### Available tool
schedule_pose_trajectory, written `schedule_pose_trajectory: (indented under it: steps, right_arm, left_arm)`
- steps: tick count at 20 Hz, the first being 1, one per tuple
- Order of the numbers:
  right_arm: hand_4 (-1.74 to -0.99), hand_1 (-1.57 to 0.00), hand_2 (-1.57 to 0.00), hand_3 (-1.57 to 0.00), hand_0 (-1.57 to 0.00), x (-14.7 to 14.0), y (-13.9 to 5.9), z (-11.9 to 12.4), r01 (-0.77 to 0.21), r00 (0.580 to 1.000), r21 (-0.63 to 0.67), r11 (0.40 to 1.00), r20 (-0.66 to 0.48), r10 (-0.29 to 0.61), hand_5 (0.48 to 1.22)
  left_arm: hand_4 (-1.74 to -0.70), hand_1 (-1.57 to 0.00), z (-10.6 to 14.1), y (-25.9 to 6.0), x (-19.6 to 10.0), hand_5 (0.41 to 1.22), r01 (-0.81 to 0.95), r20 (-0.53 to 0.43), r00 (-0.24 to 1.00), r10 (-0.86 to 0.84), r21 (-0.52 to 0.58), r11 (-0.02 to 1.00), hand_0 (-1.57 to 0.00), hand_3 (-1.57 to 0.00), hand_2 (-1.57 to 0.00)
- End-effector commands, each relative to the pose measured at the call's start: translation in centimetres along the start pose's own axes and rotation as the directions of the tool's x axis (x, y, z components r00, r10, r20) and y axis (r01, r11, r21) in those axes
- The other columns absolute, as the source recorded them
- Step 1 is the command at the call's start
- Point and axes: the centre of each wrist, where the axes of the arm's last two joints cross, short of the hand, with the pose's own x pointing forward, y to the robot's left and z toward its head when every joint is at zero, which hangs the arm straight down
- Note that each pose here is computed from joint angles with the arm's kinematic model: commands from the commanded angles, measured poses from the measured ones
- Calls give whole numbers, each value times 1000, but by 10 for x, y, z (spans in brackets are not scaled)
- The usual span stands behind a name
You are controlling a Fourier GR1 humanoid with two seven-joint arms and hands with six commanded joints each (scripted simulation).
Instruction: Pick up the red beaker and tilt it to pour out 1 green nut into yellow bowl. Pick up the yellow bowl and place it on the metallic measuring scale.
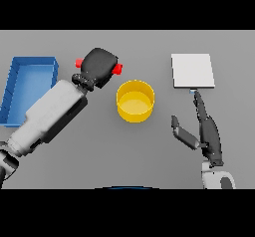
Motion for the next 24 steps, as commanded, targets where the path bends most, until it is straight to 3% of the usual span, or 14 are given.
schedule_pose_trajectory:
  steps: [1, 3, 10, 18, 24]
  right_arm:
    - [-1287, 1, 1, 1, 1, 0, 0, -1, 11, 1000, -5, 1000, 5, -11, 690]
    - [-1292, 1, 1, 1, 1, -2, -2, -4, 18, 1000, -21, 1000, -4, -18, 678]
    - [-1291, 1, 1, 1, 1, -5, 2, -3, 53, 999, -28, 998, -6, -54, 640]
    - [-1276, 1, 1, 1, 1, -6, 1, -3, 17, 999, -52, 999, -27, -19, 593]
    - [-1216, 1, 1, 1, 1, -7, 4, -2, -10, 1000, -54, 998, -11, 9, 585]
  left_arm:
    - [-1687, -1571, -1, 3, 4, 1211, 52, 16, 999, -51, -22, 998, -1571, -1391, -1571]
    - [-1701, -1571, -7, 3, 12, 1215, 150, 58, 987, -147, -51, 987, -1571, -1277, -1571]
    - [-1732, -1571, -18, 5, 35, 1220, 484, 213, 865, -455, -111, 868, -1571, -1509, -1571]
    - [-1739, -1571, -30, 15, 51, 1221, 703, 279, 697, -661, -79, 707, -1571, -1561, -1571]
    - [-1735, -1571, -38, 22, 60, 1221, 831, 328, 542, -774, -77, 550, -1571, -1568, -1571]
